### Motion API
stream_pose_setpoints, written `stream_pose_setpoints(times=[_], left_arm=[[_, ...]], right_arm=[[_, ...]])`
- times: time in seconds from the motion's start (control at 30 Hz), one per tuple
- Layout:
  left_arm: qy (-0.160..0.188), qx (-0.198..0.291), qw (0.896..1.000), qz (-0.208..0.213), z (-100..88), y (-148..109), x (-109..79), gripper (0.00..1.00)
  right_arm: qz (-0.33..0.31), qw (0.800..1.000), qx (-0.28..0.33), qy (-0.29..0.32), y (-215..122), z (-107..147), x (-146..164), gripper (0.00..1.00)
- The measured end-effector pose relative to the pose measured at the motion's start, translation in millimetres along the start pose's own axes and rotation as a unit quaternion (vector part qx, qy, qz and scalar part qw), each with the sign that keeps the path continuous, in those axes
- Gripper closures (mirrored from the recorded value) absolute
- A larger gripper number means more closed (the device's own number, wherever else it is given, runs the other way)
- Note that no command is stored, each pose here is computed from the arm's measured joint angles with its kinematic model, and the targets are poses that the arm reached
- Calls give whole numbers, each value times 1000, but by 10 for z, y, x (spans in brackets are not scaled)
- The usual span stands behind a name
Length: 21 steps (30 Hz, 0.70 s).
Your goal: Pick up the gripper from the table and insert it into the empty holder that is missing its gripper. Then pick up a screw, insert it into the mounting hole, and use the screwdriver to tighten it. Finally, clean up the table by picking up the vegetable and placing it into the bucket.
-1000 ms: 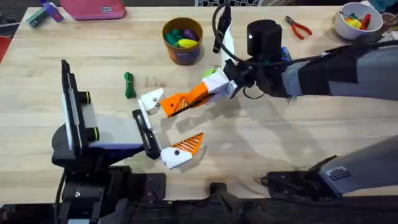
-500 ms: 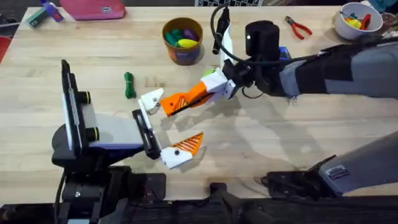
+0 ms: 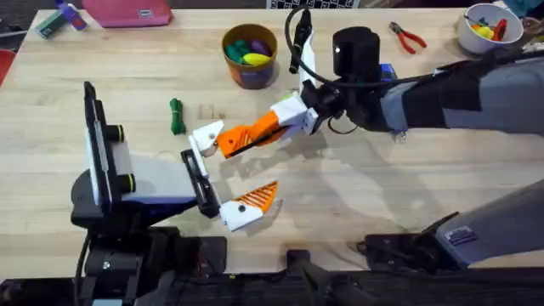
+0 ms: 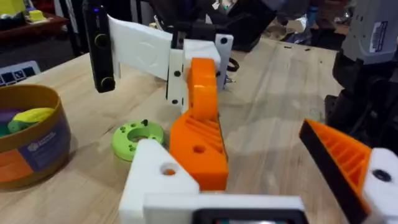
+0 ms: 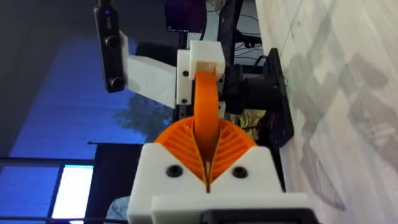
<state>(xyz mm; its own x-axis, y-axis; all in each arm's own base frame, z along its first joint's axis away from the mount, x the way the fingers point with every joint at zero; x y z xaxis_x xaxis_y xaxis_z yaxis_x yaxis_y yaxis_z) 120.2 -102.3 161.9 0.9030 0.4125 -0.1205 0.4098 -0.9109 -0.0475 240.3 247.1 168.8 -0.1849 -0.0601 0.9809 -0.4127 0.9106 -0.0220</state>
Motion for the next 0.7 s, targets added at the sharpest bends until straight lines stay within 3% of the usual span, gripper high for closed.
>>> stream_pose_setpoints(times=[0.7], left_arm=[[3,0,1000,-1,0,0,3,16]], right_arm=[[16,1000,-6,10,139,-186,12,992]])
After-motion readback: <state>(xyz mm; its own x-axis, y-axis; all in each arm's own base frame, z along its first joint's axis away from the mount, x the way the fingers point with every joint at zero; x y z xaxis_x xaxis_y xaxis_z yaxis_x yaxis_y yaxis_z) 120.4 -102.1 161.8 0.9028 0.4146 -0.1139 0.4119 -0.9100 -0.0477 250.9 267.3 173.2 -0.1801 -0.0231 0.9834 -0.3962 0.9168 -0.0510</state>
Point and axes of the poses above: each hand's point on the last joint's axis, 136 mm out from that joint toward the fingers, its own y axis out along the fingers, its own x axis along the line the jaws close on, z = x × y, the point moved 6 cm from there along -y, back along the fingers, and after that the axes turned 4 degrees about -y, right-handed, at the moved point
